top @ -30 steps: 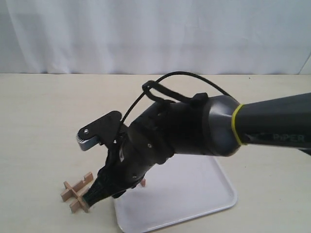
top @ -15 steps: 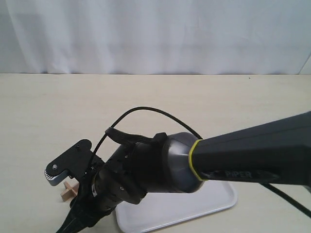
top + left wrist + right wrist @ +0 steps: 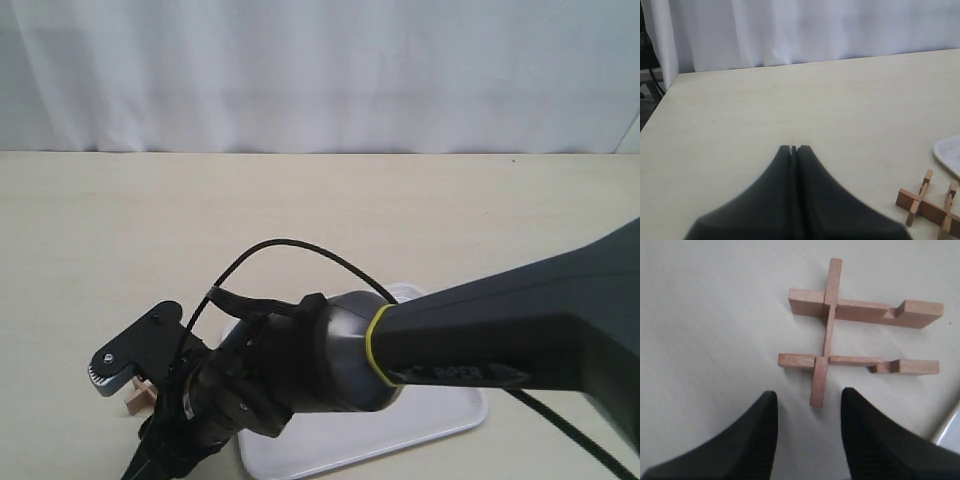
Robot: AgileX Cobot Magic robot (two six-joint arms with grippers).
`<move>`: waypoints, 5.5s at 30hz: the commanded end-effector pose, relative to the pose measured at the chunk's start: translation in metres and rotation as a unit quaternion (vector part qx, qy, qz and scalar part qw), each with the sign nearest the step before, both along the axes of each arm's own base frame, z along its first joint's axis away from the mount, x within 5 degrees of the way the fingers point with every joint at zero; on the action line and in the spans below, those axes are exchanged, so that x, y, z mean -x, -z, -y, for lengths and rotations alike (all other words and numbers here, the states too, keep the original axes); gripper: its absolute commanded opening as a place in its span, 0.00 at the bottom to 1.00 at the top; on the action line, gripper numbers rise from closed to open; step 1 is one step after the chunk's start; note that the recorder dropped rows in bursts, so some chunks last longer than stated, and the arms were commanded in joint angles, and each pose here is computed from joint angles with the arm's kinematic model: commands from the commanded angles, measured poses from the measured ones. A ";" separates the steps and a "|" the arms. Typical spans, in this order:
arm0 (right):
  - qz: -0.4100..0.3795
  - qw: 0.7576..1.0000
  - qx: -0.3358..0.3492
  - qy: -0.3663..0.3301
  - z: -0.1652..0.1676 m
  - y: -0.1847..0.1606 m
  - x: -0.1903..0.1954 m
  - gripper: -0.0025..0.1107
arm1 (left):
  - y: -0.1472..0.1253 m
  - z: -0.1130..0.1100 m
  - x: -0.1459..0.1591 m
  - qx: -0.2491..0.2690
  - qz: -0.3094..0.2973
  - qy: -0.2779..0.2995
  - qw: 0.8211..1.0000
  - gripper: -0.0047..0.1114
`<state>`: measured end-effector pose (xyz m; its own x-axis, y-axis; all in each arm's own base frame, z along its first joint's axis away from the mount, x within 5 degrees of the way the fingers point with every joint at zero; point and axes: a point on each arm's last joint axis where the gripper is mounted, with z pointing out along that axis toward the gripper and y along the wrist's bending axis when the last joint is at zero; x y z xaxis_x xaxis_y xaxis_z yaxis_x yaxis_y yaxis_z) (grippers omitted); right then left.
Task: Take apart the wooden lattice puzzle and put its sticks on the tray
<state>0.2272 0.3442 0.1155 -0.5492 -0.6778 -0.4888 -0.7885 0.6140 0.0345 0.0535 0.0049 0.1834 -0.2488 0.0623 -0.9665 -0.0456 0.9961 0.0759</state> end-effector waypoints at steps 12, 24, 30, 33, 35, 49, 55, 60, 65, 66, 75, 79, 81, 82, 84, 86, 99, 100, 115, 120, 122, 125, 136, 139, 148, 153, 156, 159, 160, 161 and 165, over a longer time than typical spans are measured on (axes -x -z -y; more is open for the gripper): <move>0.007 1.000 -0.008 -0.003 -0.003 0.008 -0.002 0.14 | -0.001 0.000 0.000 0.002 0.008 0.001 1.000 0.04; 0.006 1.000 -0.007 -0.003 -0.003 0.008 -0.001 0.06 | -0.001 0.000 0.000 0.001 0.007 0.001 1.000 0.04; 0.006 1.000 -0.007 -0.003 -0.003 0.008 -0.001 0.06 | -0.001 0.000 0.000 0.001 0.007 0.001 1.000 0.04; 0.007 1.000 -0.008 -0.003 -0.003 0.007 -0.001 0.06 | -0.001 0.000 0.000 0.001 0.007 0.001 1.000 0.04; 0.009 1.000 -0.011 -0.003 -0.003 0.002 -0.001 0.06 | -0.001 0.000 0.000 0.001 0.007 0.001 1.000 0.04; 0.021 0.999 -0.026 -0.004 -0.001 -0.024 0.000 0.06 | -0.001 0.000 0.000 0.002 0.007 0.001 1.000 0.04; 0.019 1.000 -0.023 -0.003 0.000 -0.026 0.000 0.06 | -0.001 0.000 0.000 0.002 0.007 0.001 1.000 0.04; 0.016 1.000 -0.017 -0.003 0.002 -0.028 0.001 0.06 | -0.001 0.000 0.000 0.002 0.007 0.001 1.000 0.04; 0.020 1.000 -0.022 -0.001 0.004 -0.038 0.001 0.06 | -0.001 0.000 0.000 0.002 0.007 0.001 1.000 0.04; 0.021 1.000 -0.024 -0.001 0.004 -0.040 0.001 0.06 | -0.001 0.000 0.000 0.002 0.007 0.001 1.000 0.04; 0.020 0.999 -0.021 0.015 0.015 -0.051 -0.007 0.06 | -0.001 0.000 0.000 0.001 0.007 0.001 1.000 0.04; 0.018 0.999 -0.018 0.025 0.022 -0.055 -0.012 0.06 | -0.001 0.000 0.000 0.001 0.007 0.001 1.000 0.04; 0.020 0.999 -0.019 0.027 0.027 -0.058 -0.011 0.06 | -0.001 0.000 0.000 0.001 0.007 0.001 1.000 0.04; 0.025 0.999 -0.018 0.025 0.029 -0.060 -0.011 0.06 | -0.001 0.000 0.000 0.001 0.007 0.001 1.000 0.04; 0.034 0.999 -0.013 0.019 0.035 -0.064 -0.009 0.06 | -0.001 0.000 0.000 0.001 0.007 0.001 1.000 0.04; 0.039 0.999 -0.012 0.020 0.043 -0.069 -0.008 0.06 | -0.001 0.000 0.000 0.001 0.007 0.001 1.000 0.04; 0.061 0.981 0.021 0.182 0.199 -0.090 -0.033 0.06 | -0.001 0.000 0.000 0.002 0.007 0.001 1.000 0.04; 0.057 0.976 0.020 0.208 0.212 -0.087 -0.038 0.06 | -0.001 0.000 0.000 0.002 0.007 0.001 1.000 0.04; 0.006 0.961 0.013 0.275 0.236 0.002 -0.051 0.12 | -0.001 0.000 0.000 0.002 0.007 0.001 1.000 0.04; -0.020 0.954 0.017 0.298 0.234 -0.002 -0.054 0.48 | -0.001 0.000 0.000 0.001 0.007 0.001 1.000 0.04; -0.030 0.953 0.022 0.301 0.234 -0.004 -0.055 0.56 | -0.001 0.000 0.000 0.001 0.007 0.001 1.000 0.04; -0.039 0.952 0.030 0.302 0.233 -0.007 -0.057 0.63 | -0.001 0.000 0.000 0.001 0.007 0.001 1.000 0.04; -0.032 0.952 0.022 0.302 0.232 -0.013 -0.058 0.63 | -0.001 0.000 0.000 0.001 0.007 0.001 1.000 0.04; -0.012 0.956 0.013 0.292 0.232 -0.023 -0.059 0.63 | -0.001 0.000 0.000 0.001 0.007 0.001 1.000 0.04; 0.019 0.951 -0.034 0.306 0.232 -0.057 -0.055 0.63 | -0.001 0.000 0.000 0.002 0.008 0.001 1.000 0.04; 0.019 0.950 -0.038 0.308 0.232 -0.059 -0.054 0.63 | -0.001 0.000 0.000 0.002 0.008 0.001 1.000 0.04; 0.020 0.953 -0.039 0.299 0.228 -0.060 -0.054 0.63 | -0.001 0.000 0.000 0.002 0.008 0.001 1.000 0.04; 0.027 0.962 -0.040 0.270 0.213 -0.065 -0.052 0.63 | -0.001 0.000 0.000 0.002 0.008 0.001 1.000 0.04; 0.027 0.965 -0.041 0.257 0.206 -0.067 -0.050 0.63 | -0.001 0.000 0.000 0.002 0.008 0.001 1.000 0.04; 0.029 0.969 -0.040 0.244 0.199 -0.070 -0.050 0.63 | -0.001 0.000 0.000 0.002 0.008 0.001 1.000 0.04; 0.031 0.978 -0.046 0.201 0.171 -0.085 -0.045 0.63 | -0.001 0.000 0.000 0.002 0.008 0.001 1.000 0.04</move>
